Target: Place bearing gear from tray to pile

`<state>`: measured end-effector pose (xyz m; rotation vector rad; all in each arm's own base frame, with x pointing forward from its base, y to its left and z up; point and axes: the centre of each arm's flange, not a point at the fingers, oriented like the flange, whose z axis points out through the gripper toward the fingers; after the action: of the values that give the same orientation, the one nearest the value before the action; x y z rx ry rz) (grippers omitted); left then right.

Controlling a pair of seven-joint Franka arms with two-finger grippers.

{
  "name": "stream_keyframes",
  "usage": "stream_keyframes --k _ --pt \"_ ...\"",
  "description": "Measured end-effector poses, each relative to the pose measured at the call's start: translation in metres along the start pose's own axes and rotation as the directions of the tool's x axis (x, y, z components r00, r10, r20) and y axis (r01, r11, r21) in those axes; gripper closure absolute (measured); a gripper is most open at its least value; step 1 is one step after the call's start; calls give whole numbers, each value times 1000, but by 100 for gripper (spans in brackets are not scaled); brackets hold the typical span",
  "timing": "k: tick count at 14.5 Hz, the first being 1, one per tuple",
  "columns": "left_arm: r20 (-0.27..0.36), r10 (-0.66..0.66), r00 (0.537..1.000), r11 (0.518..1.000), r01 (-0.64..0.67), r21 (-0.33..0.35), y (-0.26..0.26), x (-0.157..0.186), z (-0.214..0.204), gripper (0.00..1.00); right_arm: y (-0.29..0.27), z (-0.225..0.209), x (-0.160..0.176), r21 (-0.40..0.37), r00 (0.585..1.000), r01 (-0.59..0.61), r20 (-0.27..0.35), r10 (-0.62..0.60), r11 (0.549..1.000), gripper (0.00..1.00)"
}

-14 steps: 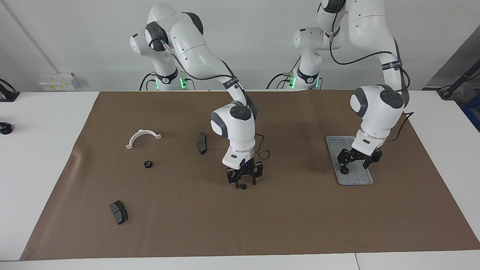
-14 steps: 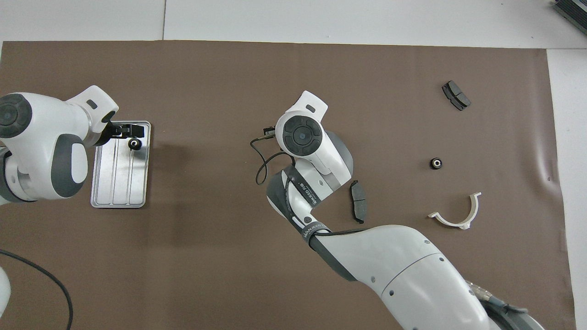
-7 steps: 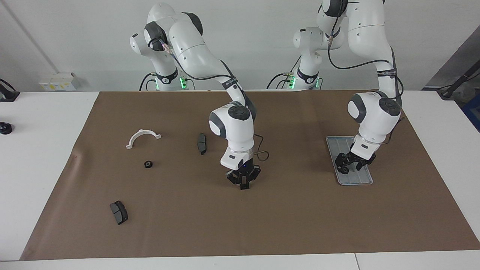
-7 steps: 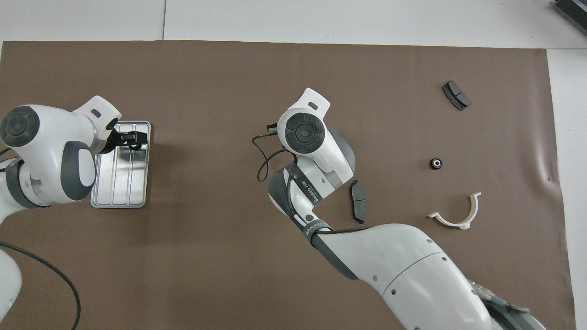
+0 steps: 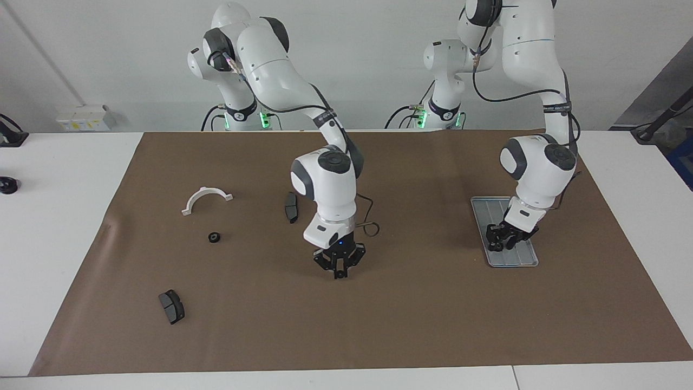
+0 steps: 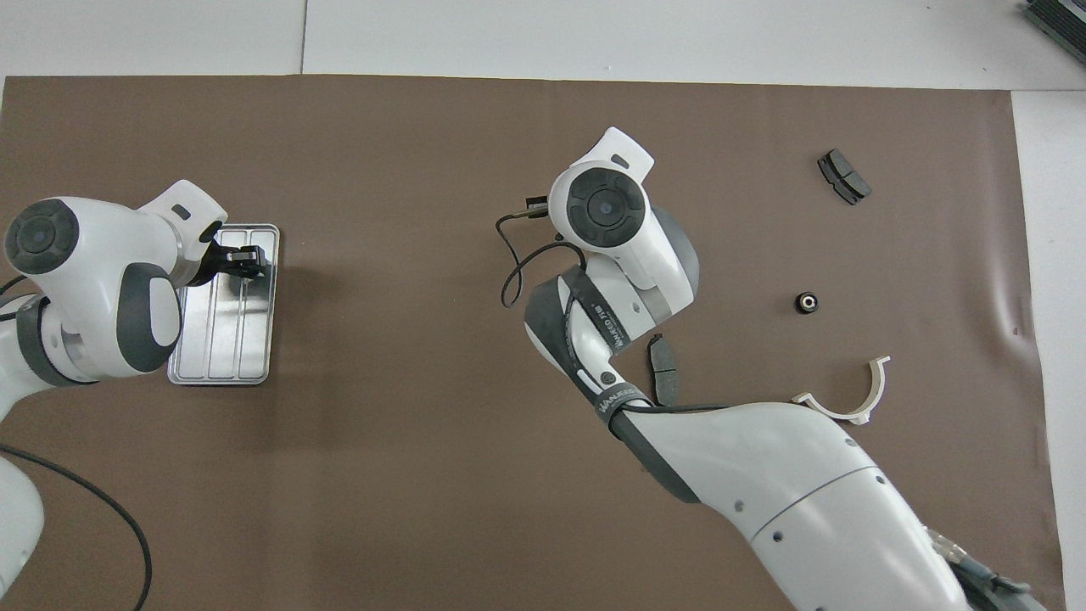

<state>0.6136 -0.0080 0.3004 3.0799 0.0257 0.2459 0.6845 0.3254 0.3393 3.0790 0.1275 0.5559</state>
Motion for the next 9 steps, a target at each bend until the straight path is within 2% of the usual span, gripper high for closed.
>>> stream_keyframes --k 1,4,6,9 --pt "1 0 1000 1000 0 0 0 0 -1 65 31 -15 13 -13 1000 -7 0 7 1000 77" --pt "25 1 1000 1000 -1 -3 1 -2 -3 65 126 -45 29 -39 998 33 48 -31 999 77" --pt "16 5 1000 1000 -5 -6 3 3 -16 65 175 -44 22 -44 995 53 89 -49 998 77" --pt "-49 44 998 999 -45 -20 29 22 -49 65 228 -20 -1 -15 989 6 151 -4 1000 77"
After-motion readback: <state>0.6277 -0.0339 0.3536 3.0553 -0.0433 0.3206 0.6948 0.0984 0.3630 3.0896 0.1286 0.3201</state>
